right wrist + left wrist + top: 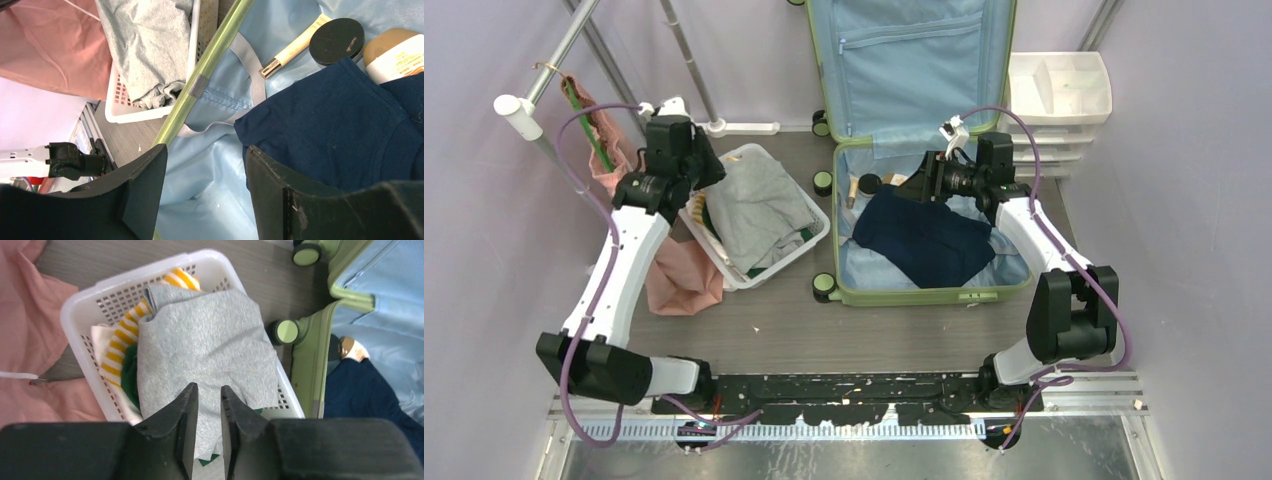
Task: Open, take out, and arrange the luggage
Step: Place the clothes in the bin.
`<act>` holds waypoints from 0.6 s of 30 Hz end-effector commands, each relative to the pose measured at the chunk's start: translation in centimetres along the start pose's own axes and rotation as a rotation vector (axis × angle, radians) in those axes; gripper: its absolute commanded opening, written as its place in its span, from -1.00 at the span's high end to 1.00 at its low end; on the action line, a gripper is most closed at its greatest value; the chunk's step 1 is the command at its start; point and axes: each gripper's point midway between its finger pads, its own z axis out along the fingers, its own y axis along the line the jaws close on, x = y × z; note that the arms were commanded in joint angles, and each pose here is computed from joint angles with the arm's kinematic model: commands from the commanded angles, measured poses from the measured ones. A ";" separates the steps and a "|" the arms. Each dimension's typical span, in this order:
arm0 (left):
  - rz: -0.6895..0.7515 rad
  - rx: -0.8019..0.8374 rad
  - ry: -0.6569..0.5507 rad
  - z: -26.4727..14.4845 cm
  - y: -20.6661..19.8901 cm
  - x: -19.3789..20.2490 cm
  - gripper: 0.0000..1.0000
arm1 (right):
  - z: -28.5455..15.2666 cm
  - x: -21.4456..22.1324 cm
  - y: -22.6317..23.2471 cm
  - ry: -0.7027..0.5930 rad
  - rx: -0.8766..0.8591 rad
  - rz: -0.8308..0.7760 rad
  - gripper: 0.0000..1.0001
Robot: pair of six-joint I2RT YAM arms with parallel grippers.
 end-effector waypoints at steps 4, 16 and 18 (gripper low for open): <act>0.097 -0.067 0.164 5.7 1.2 4.4 0.69 | 0.1 -1.6 0.8 -0.033 -0.028 -0.055 -0.29; 0.130 -0.352 0.398 12.0 9.2 12.8 0.69 | 0.1 -1.6 0.9 -0.031 -0.032 -0.057 -0.29; 0.095 -0.342 0.436 12.4 9.4 13.4 0.60 | 0.1 -1.5 0.9 -0.029 -0.032 -0.058 -0.29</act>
